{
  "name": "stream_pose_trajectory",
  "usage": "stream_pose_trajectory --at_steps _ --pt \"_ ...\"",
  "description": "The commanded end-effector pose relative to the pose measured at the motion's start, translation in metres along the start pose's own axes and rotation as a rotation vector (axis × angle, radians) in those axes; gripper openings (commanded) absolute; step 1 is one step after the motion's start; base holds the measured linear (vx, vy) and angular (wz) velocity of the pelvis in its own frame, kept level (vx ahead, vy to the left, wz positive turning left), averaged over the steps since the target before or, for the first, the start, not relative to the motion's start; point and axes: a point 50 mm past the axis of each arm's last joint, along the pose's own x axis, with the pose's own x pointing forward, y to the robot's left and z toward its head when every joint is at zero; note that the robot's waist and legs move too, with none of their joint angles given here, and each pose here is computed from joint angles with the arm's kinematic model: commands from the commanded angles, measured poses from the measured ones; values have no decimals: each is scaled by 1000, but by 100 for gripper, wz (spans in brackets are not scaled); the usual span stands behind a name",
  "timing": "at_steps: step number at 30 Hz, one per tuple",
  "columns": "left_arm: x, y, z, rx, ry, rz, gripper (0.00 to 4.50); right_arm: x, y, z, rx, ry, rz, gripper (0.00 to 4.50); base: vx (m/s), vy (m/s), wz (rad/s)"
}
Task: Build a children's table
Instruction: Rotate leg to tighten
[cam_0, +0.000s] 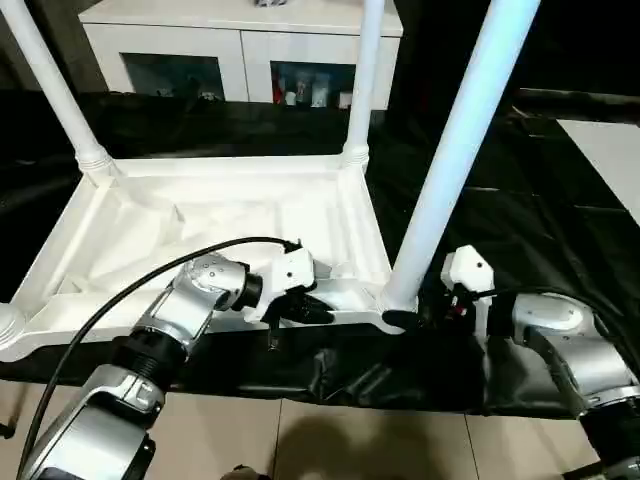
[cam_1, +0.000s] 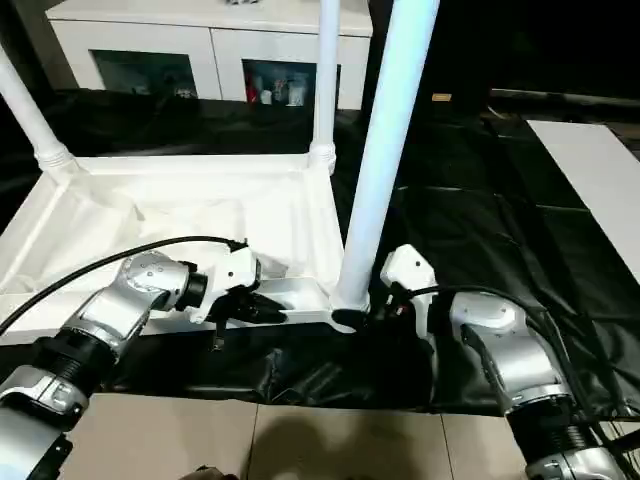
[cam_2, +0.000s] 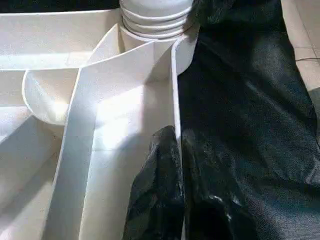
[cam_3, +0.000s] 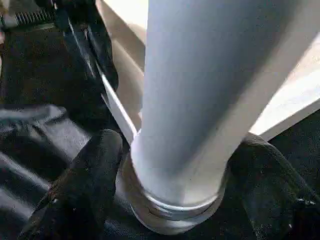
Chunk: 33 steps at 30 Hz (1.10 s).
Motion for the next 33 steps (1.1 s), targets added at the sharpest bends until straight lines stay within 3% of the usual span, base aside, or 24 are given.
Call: stream_pose_trajectory --at_steps 1,4,5,13,17,21,24,28,30,31,33 --pt "-1 -1 5 31 6 -13 0 4 -4 0 -15 17 -10 346 0 0 0" --pt "-1 -1 5 28 3 -8 0 5 -5 1 -2 8 -17 346 0 0 0" --pt "-2 -1 4 29 6 -8 0 6 -6 2 8 1 -21 319 0 0 0" --pt "-3 -1 3 25 13 -10 0 9 -8 0 59 -26 -30 272 0 0 0" --pt "-3 -2 0 19 31 -22 0 10 -1 -9 47 12 -5 266 0 0 0" --pt "-1 2 -1 21 40 42 0 20 -6 -22 67 76 -188 264 0 0 0" --pt "3 13 3 9 26 161 0 31 -13 -26 127 94 -379 263 0 0 0" --pt "17 30 14 -31 3 323 0 55 -21 -32 324 149 -797 263 -17 3 -2" --pt "23 35 19 -39 -3 383 0 68 -18 -32 413 154 -880 263 0 0 0" --pt "27 39 23 -40 -1 419 0 84 -14 -29 496 154 -927 263 0 0 0" --pt "29 39 24 -40 -4 426 0 90 -12 -27 516 158 -934 262 0 0 0"
